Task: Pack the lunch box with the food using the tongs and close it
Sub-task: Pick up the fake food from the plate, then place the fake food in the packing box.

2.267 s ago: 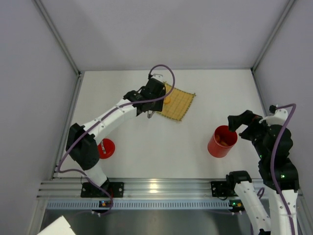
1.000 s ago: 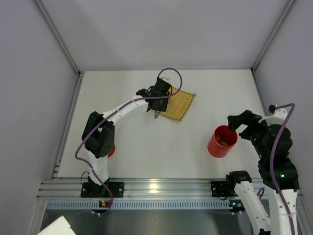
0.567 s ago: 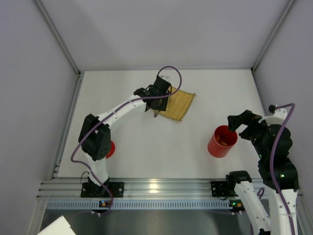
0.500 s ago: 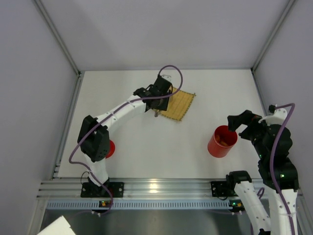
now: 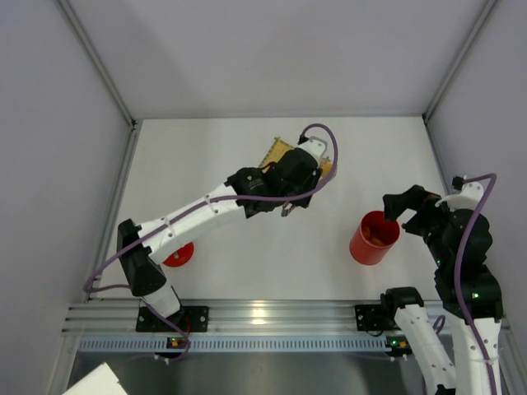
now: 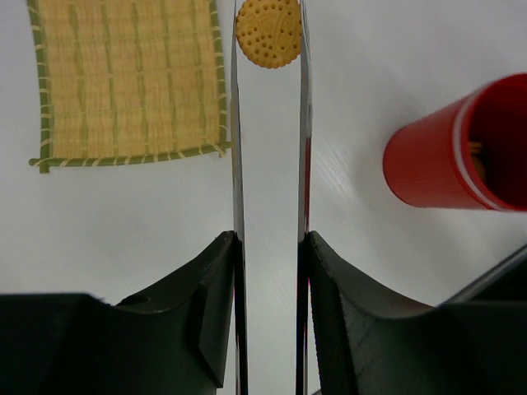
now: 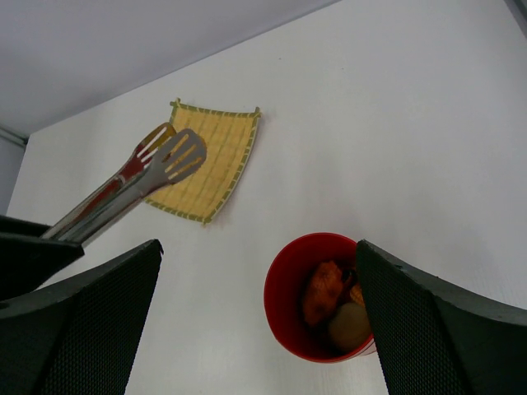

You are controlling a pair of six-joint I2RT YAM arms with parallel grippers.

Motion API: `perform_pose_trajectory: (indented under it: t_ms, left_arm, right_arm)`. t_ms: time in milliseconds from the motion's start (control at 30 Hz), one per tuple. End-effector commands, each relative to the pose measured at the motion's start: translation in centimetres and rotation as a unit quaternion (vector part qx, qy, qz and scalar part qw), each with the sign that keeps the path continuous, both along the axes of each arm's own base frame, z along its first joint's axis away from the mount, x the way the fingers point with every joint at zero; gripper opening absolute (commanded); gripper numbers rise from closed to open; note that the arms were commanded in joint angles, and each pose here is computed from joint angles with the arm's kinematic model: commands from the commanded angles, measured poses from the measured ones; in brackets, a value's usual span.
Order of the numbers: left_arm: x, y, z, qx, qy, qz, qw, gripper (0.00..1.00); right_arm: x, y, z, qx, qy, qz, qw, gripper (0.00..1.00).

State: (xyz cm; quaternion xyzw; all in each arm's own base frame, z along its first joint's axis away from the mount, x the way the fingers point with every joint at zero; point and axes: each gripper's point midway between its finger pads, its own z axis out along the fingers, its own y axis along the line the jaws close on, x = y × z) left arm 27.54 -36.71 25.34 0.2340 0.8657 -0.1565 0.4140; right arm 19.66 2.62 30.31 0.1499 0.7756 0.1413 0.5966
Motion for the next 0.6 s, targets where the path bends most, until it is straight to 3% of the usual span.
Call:
perform_pose_trajectory:
  t_ms: [0, 300, 567]
  left_arm:
    - [-3.4, -0.9, 3.9, -0.029, -0.029, -0.031, 0.999, 0.33]
    - [-10.2, -4.7, 4.9, -0.053, -0.023, -0.116, 0.992, 0.34]
    - [-13.6, -7.6, 4.3, -0.054, -0.012, -0.164, 0.985, 0.34]
  right_arm:
    - [0.6, -0.1, 1.6, 0.002, -0.026, -0.002, 1.000, 0.99]
    - [0.3, -0.1, 1.8, 0.002, -0.026, -0.004, 1.000, 0.99]
    - [0.2, -0.2, 1.8, 0.001, -0.025, -0.004, 1.000, 0.99]
